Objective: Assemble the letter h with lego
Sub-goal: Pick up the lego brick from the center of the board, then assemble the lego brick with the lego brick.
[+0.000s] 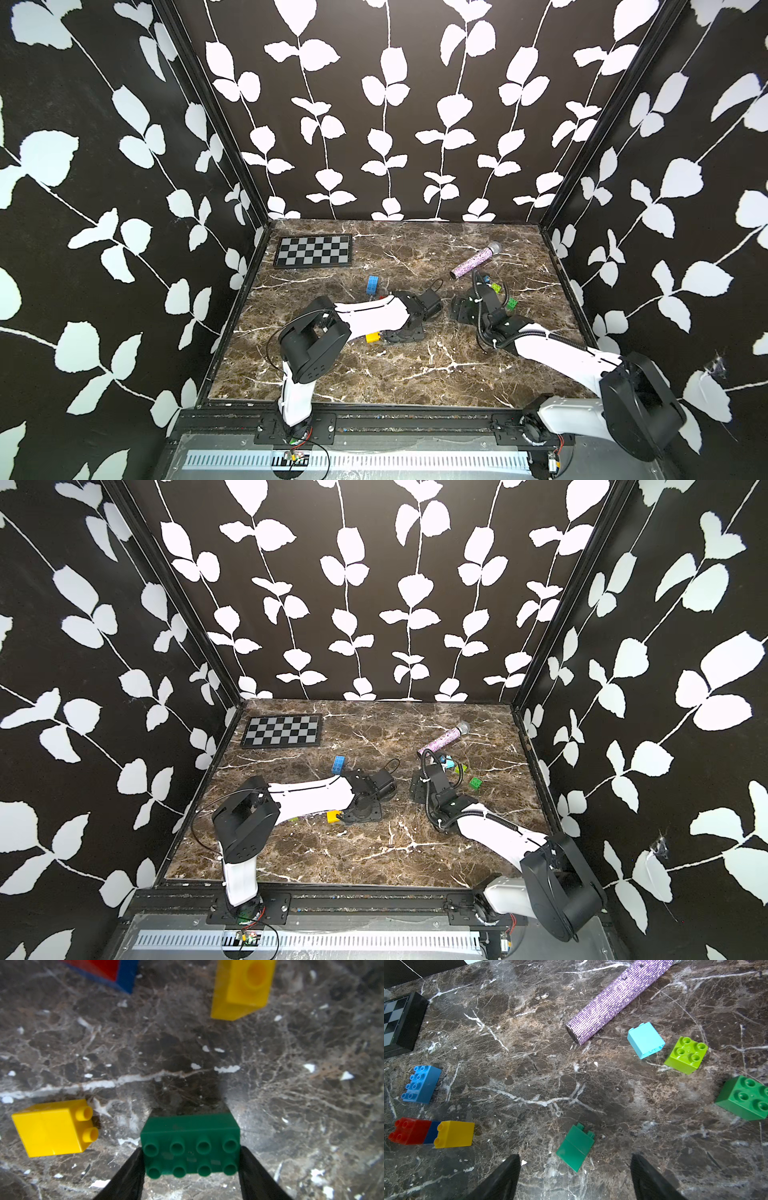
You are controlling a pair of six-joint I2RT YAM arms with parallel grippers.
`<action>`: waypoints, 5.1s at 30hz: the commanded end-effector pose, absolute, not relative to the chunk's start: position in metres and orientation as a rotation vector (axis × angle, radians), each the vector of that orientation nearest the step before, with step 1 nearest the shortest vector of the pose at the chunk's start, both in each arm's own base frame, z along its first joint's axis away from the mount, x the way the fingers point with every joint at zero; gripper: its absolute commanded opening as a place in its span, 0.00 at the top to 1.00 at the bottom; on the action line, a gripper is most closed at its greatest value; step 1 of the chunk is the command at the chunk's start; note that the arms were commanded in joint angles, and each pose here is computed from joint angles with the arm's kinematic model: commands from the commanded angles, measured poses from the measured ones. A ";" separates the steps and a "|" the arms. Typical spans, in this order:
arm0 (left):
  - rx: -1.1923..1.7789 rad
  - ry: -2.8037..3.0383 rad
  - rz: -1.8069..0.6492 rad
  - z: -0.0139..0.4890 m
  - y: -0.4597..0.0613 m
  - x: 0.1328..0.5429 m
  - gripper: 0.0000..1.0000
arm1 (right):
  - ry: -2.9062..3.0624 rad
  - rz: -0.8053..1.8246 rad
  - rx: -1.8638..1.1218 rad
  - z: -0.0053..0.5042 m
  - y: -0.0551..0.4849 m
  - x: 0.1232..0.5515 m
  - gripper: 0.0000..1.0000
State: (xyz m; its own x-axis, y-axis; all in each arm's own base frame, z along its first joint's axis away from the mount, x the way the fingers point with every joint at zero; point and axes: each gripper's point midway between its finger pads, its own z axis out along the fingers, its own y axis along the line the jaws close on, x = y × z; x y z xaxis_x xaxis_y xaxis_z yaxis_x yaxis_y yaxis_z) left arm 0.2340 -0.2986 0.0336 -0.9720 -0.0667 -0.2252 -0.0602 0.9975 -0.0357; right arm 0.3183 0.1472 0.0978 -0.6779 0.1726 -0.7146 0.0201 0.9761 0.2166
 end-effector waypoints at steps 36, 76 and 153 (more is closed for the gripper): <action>0.440 2.942 -0.099 0.093 -0.257 0.337 1.00 | 2.291 0.294 0.112 0.107 0.161 0.328 0.18; 0.619 3.022 -0.036 0.045 -0.242 0.312 1.00 | 2.315 0.292 0.095 0.100 0.164 0.329 0.18; 0.154 2.972 -0.101 0.078 -0.287 0.323 1.00 | 2.462 0.424 0.023 0.068 0.200 0.331 0.21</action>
State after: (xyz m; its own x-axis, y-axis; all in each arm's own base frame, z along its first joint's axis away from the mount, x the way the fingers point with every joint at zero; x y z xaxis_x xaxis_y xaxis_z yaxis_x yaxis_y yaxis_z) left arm 0.3234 -0.2892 0.0769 -0.9804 0.0979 -0.1711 0.1132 0.9902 -0.0822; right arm 0.3244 0.1947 0.0573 -0.8111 0.0993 -0.5764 -0.0880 0.9536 0.2880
